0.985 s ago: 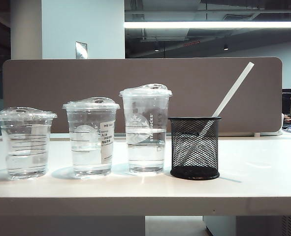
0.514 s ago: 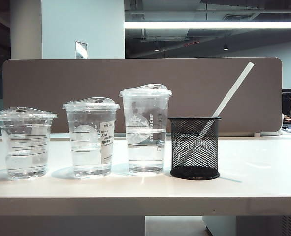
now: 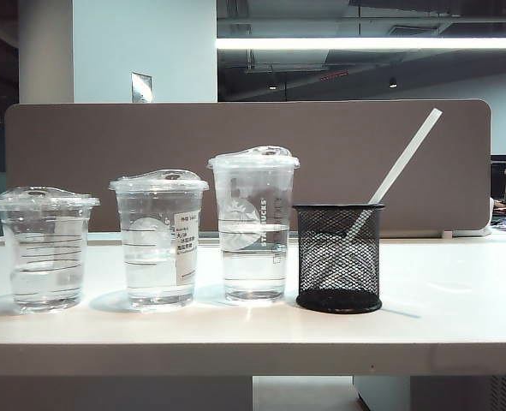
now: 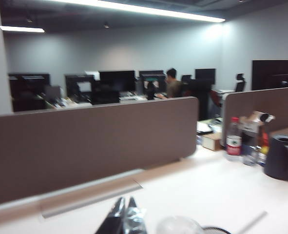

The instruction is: Pick up the straw and insert it into the medium coffee cup.

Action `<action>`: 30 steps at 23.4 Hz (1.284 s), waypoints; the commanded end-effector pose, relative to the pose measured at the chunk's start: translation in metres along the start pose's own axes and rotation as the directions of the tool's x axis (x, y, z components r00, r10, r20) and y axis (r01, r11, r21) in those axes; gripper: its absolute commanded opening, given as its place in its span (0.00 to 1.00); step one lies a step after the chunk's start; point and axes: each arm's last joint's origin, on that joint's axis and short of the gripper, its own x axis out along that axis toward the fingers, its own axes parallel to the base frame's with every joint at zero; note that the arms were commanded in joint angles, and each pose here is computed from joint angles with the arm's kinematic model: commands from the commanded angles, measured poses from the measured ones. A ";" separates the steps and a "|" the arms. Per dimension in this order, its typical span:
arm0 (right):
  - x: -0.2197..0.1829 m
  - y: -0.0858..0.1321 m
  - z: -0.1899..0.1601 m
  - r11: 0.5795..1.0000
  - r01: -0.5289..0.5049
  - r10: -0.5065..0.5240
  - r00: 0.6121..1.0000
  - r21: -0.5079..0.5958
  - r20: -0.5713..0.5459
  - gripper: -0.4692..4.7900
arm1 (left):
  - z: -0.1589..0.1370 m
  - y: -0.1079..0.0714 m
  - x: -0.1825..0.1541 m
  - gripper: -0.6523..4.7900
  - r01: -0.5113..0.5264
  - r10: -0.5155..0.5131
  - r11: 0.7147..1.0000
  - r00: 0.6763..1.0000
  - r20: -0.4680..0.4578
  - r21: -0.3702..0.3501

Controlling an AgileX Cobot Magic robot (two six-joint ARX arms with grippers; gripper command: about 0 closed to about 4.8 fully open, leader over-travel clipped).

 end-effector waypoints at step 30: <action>0.000 0.000 0.000 1.000 0.000 0.000 1.000 -0.003 0.006 0.09 | 0.028 -0.027 -0.059 0.12 -0.070 0.056 0.997 0.943 -0.328 -0.030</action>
